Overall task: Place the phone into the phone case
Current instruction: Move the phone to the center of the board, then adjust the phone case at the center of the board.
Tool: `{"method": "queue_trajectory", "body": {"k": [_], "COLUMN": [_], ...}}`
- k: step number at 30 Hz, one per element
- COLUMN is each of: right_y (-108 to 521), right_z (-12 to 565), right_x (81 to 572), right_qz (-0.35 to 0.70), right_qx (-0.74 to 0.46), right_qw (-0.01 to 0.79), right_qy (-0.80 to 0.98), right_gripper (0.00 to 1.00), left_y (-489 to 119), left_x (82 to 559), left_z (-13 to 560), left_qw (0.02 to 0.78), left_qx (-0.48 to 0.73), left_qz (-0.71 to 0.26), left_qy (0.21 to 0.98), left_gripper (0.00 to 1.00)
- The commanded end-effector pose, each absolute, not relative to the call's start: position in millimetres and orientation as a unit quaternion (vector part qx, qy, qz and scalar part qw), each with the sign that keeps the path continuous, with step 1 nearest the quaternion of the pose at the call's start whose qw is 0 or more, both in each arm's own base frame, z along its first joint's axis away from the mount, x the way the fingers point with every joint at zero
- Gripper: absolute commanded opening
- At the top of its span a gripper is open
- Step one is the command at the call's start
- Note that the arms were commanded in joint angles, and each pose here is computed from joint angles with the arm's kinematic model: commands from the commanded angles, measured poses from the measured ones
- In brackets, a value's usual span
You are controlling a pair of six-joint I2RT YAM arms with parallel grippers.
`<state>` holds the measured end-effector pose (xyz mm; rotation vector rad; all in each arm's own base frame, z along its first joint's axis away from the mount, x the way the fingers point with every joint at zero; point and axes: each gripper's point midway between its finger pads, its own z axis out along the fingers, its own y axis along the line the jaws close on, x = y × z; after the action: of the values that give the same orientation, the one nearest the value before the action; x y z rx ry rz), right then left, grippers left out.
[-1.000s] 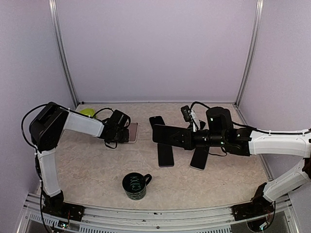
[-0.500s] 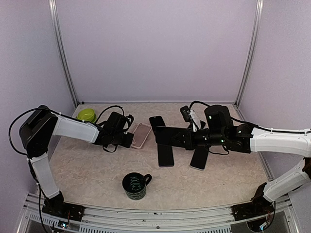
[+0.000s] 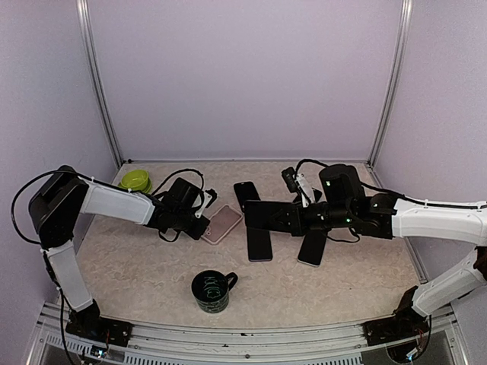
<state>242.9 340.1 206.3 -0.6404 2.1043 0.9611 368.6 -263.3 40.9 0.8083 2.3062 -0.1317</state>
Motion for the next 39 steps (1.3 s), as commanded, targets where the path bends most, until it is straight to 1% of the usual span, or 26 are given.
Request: {"method": "queue_trajectory", "body": {"k": [1, 3, 6, 7, 8, 10, 11, 12, 14, 16, 17, 20, 21, 24, 27, 30, 33, 39], "right_y": [346, 346, 346, 345, 345, 344, 344, 344, 344, 344, 345, 346, 346, 346, 346, 348, 349, 346], "right_z": [235, 234, 234, 234, 234, 235, 235, 235, 232, 231, 230, 232, 231, 233, 233, 233, 234, 237], "right_x": [250, 251, 252, 253, 254, 255, 255, 255, 257, 259, 260, 261, 262, 262, 263, 263, 262, 261], "right_qz": [0.385, 0.380, 0.373, 0.371, 0.369, 0.367, 0.366, 0.365, 0.361, 0.355, 0.353, 0.352, 0.351, 0.352, 0.351, 0.353, 0.356, 0.356], "right_qx": [-0.251, -0.252, -0.253, -0.253, -0.252, -0.250, -0.250, -0.249, -0.247, -0.248, -0.249, -0.250, -0.251, -0.252, -0.253, -0.254, -0.255, -0.254], "right_qw": [0.386, 0.384, 0.384, 0.384, 0.385, 0.388, 0.388, 0.389, 0.388, 0.388, 0.387, 0.390, 0.391, 0.394, 0.396, 0.397, 0.395, 0.399], "right_qy": [0.800, 0.803, 0.806, 0.807, 0.807, 0.808, 0.808, 0.808, 0.811, 0.814, 0.814, 0.813, 0.813, 0.811, 0.810, 0.809, 0.807, 0.806], "right_gripper": [0.00, 0.00, 0.00, 0.00, 0.00, 0.00, 0.00, 0.00, 0.00, 0.00, 0.00, 0.00, 0.00, 0.00, 0.00, 0.00, 0.00, 0.00], "left_y": [-267, -263, -257, -256, -255, -253, -252, -250, -245, -242, -240, -234, -230, -221, -228, -238, -246, -243], "left_x": [369, 372, 377, 378, 380, 383, 386, 388, 392, 390, 388, 381, 378, 366, 347, 331, 319, 313], "left_z": [57, 57, 57, 57, 58, 62, 65, 67, 73, 80, 84, 94, 97, 97, 91, 85, 80, 70], "left_qw": [0.356, 0.358, 0.363, 0.364, 0.368, 0.377, 0.382, 0.387, 0.397, 0.406, 0.410, 0.406, 0.404, 0.383, 0.364, 0.341, 0.327, 0.315], "left_qx": [0.344, 0.341, 0.330, 0.325, 0.320, 0.307, 0.298, 0.286, 0.254, 0.219, 0.199, 0.117, 0.089, 0.011, -0.027, -0.059, -0.084, -0.141], "left_qz": [-0.046, -0.038, -0.024, -0.022, -0.021, -0.019, -0.016, -0.012, -0.003, -0.005, -0.009, -0.041, -0.046, -0.061, -0.080, -0.103, -0.122, -0.127], "left_qy": [0.868, 0.868, 0.871, 0.872, 0.873, 0.874, 0.875, 0.877, 0.882, 0.887, 0.890, 0.905, 0.909, 0.922, 0.928, 0.932, 0.934, 0.930], "left_gripper": [0.01, 0.02, 0.12, 0.17, 0.24, 0.27, 0.34, 0.46, 0.54, 0.66, 0.70, 0.74, 0.78, 0.81, 0.90, 0.96, 0.99, 0.99]}}
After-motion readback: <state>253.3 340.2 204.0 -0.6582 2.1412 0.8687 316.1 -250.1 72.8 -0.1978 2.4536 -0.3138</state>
